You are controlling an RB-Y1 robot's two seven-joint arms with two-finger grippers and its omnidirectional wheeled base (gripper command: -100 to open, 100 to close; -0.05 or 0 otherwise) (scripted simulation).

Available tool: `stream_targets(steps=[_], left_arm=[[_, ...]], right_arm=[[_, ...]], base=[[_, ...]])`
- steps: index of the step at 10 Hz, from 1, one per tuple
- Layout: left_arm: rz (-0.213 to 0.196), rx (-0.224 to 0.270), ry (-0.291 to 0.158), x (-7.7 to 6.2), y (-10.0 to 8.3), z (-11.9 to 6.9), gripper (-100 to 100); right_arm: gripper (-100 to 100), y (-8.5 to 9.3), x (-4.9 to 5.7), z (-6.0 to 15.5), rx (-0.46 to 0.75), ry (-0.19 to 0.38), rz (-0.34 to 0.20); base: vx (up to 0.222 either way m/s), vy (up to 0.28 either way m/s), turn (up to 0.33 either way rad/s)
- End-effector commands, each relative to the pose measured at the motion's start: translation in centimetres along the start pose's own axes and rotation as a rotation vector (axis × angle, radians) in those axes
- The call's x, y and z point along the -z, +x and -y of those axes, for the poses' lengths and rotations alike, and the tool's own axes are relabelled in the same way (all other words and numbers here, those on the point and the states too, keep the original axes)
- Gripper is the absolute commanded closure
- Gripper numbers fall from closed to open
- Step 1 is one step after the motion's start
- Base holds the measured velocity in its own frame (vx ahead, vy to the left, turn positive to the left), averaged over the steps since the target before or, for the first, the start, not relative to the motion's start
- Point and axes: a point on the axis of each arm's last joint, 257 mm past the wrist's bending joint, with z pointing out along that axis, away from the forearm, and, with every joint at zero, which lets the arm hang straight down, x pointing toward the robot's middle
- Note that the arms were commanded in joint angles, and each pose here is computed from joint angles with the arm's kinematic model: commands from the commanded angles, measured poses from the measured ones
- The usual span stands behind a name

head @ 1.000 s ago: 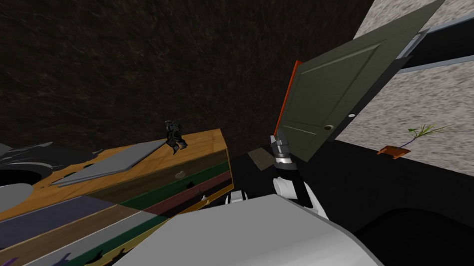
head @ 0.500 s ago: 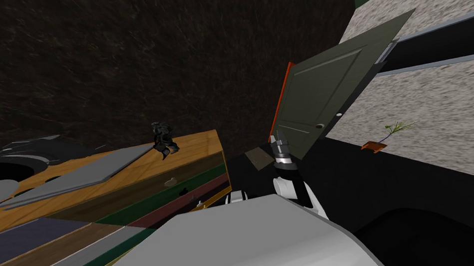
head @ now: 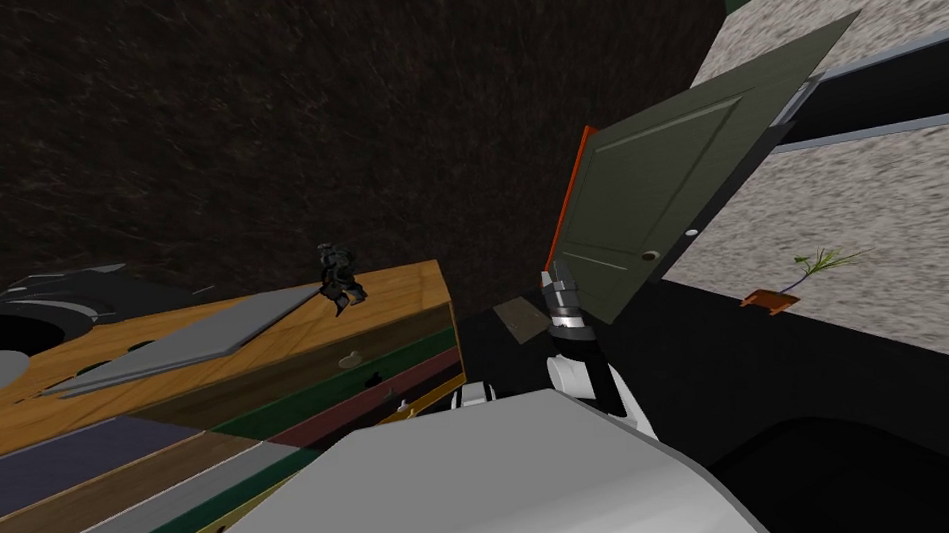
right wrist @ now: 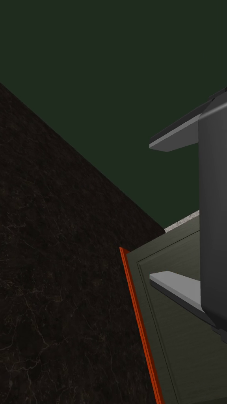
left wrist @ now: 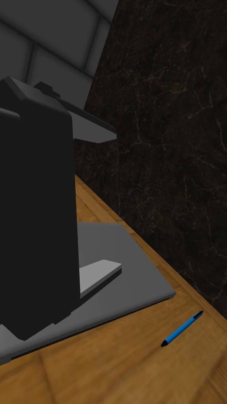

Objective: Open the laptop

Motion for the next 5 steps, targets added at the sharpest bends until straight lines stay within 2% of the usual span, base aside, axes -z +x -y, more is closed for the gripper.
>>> stream_targets(steps=[1, 2, 3, 4, 5], left_arm=[[-0.020, 0.001, -0.011, -0.39, 2.59, 1.04, -100], [-0.025, 0.001, -0.015, -0.48, 3.27, 1.23, -100], [-0.022, 0.000, -0.012, -0.42, 2.80, 1.22, -100], [-0.022, 0.001, -0.012, -0.44, 2.89, 1.28, 0], [-0.022, 0.001, -0.012, -0.44, 2.88, 1.27, 0]], right_arm=[[0, 0.00, 0.00, 0.00, 0.000, 0.000, 0.000], [0, 0.00, 0.00, 0.00, 0.000, 0.000, 0.000], [0, 0.00, 0.00, 0.00, 0.000, 0.000, 0.000], [0, 0.00, 0.00, 0.00, 0.000, 0.000, 0.000], [0, 0.00, 0.00, 0.00, 0.000, 0.000, 0.000]], base=[[0.023, 0.013, 0.105], [0.021, 0.011, 0.081], [0.009, 0.004, 0.010], [0.000, 0.000, 0.000], [0.000, 0.000, 0.000]])
